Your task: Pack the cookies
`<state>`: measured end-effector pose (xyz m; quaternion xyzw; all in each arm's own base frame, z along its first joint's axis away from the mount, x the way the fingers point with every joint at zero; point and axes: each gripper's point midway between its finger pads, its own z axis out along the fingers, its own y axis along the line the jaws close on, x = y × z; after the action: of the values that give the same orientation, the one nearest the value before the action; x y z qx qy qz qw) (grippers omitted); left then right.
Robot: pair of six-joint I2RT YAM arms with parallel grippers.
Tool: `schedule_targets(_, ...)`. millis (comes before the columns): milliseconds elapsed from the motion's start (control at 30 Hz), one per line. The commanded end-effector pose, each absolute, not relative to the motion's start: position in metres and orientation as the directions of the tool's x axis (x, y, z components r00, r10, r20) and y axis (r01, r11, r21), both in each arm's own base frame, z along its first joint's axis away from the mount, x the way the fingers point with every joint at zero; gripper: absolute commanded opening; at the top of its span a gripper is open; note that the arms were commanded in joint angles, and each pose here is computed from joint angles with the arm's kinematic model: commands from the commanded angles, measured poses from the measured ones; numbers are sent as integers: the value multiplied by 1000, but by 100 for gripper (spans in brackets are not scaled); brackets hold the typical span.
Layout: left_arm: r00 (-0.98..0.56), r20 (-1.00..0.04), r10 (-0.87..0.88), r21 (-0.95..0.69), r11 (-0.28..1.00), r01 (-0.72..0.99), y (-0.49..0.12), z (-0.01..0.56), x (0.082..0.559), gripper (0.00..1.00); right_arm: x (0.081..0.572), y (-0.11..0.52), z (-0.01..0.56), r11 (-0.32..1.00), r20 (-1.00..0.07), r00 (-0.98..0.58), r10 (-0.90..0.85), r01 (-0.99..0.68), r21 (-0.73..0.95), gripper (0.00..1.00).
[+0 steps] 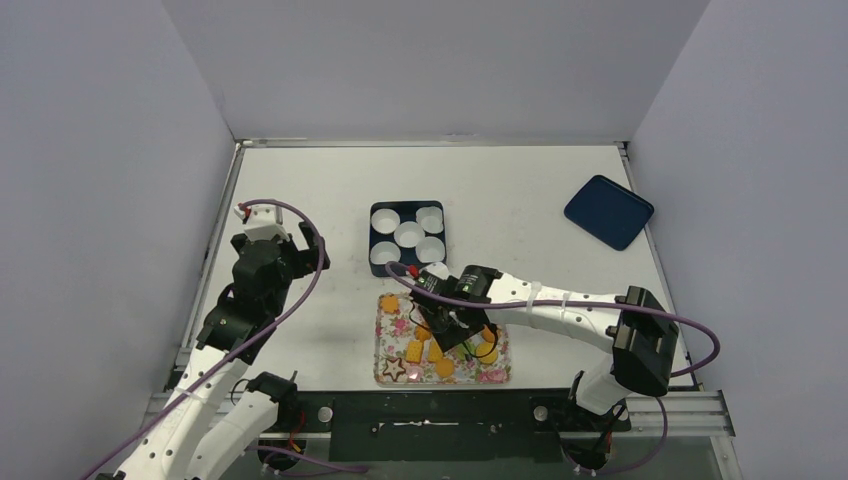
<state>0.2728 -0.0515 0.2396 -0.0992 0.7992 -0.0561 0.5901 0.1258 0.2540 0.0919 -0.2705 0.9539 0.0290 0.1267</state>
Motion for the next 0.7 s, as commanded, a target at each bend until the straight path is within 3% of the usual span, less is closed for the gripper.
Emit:
schedule_targets(0,-264,-939,-221,-202,975,-96,-50,246,274,97,121,255,96,840,-237,-817,-526,-543,10,41)
schedule_targets(667,-257,-941,-221,-200,974,-106,-48,247,274,97,125,255,91,828,-193,-812,-551,-561,-4,42)
